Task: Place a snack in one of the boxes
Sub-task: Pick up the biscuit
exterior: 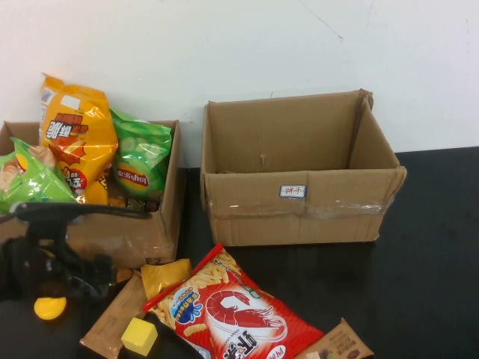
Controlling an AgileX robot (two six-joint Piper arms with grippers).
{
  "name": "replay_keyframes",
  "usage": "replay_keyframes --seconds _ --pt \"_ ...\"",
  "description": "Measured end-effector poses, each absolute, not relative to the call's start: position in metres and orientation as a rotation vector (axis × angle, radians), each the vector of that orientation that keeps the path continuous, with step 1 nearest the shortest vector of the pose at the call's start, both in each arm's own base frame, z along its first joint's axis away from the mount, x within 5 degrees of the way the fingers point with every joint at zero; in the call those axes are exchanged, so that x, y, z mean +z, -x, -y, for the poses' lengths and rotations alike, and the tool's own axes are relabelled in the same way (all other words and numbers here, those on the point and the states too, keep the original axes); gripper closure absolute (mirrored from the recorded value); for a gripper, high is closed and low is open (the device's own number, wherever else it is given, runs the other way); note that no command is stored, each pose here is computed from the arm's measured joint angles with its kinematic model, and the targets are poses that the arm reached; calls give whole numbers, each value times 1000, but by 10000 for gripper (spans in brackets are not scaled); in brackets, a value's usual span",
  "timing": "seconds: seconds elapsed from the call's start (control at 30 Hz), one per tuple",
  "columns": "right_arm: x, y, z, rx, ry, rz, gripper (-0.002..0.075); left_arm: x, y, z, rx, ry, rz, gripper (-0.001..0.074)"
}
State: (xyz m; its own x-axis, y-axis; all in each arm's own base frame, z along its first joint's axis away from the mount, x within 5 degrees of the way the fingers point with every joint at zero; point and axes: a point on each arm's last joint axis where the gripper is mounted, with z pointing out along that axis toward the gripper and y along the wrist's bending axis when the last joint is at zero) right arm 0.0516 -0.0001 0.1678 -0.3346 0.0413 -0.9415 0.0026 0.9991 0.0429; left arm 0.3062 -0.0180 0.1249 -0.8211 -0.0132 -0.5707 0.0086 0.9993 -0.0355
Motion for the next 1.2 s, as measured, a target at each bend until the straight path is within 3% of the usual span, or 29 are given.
replay_keyframes --seconds 0.4,0.67,0.9,1.0,1.2 --pt "168 -52 0 41 -32 -1912 727 90 -314 47 -28 -108 -2496 65" --pt "168 -52 0 41 -32 -1912 727 91 -322 45 -3 -54 -2400 65" --pt "168 -52 0 41 -32 -1912 727 69 -322 44 5 -16 -2451 85" --pt "168 -52 0 41 -32 -1912 727 66 -323 44 6 13 -2444 172" --pt "168 -52 0 41 -32 -1912 727 66 -324 43 -11 77 -2429 527"
